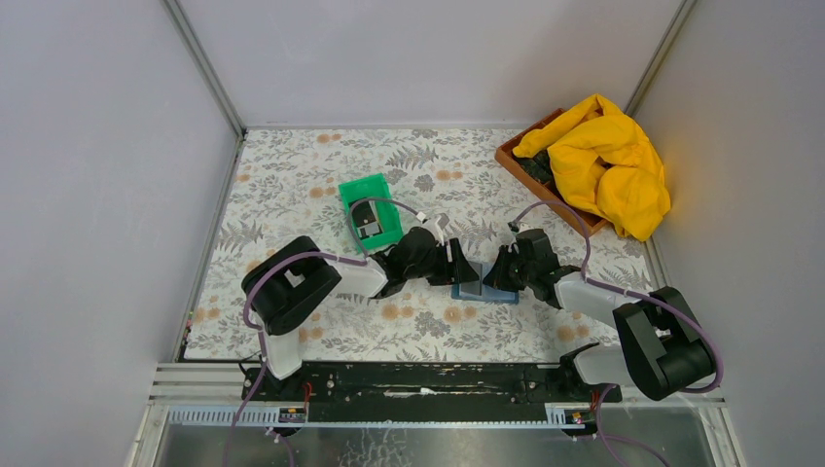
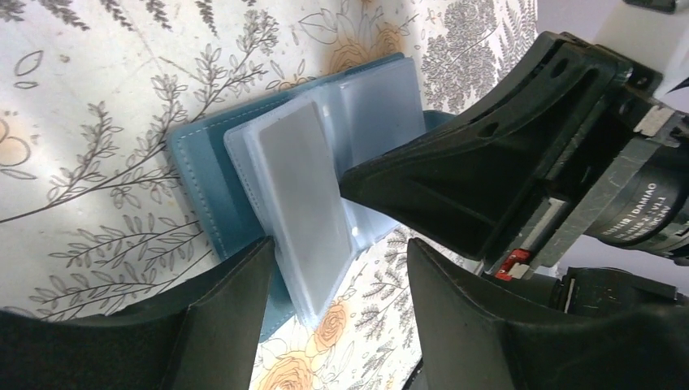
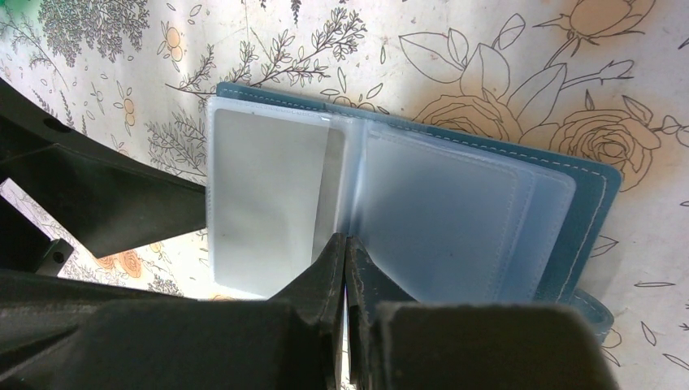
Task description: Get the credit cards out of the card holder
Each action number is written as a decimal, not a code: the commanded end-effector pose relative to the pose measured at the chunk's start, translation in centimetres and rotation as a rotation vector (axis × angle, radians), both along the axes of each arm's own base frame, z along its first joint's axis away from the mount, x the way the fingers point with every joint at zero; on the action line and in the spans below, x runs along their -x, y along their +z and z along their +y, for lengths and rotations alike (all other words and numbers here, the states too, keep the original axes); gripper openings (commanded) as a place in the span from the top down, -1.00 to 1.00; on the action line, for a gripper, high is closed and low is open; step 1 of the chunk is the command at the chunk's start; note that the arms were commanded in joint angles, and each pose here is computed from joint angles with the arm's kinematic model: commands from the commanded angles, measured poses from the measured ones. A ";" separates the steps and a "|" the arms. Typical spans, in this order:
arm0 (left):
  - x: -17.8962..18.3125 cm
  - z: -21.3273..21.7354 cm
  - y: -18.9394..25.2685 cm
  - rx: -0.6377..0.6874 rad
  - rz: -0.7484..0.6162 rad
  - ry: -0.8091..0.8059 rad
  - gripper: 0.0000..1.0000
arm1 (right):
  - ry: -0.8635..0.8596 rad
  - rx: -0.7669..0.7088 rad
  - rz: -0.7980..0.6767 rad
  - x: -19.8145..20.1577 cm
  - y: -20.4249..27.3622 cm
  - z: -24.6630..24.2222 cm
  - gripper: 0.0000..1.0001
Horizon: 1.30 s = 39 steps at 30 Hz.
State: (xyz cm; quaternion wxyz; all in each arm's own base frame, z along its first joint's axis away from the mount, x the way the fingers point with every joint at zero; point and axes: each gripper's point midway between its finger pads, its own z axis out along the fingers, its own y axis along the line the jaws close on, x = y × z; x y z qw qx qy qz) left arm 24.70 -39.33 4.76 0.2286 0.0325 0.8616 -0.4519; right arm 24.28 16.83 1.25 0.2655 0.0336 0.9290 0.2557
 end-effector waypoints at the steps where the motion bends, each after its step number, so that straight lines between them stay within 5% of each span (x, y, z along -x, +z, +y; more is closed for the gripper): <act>1: 0.3 -2.3 2.9 0.093 -0.031 -0.050 -0.35 | 0.013 0.016 0.044 1.1 -1.1 -0.2 0.92; 16: 0.1 -2.8 4.6 0.127 -0.051 -0.057 -0.35 | 0.009 0.003 0.015 1.2 0.2 -0.2 0.90; 31: -0.2 -3.2 4.8 0.149 -0.052 -0.048 -0.38 | 0.057 -0.036 -0.050 1.2 3.3 0.4 -0.53; 39: -0.3 -3.6 4.6 0.168 -0.040 -0.053 -0.39 | 0.069 -0.017 -0.013 1.5 2.0 0.3 -0.65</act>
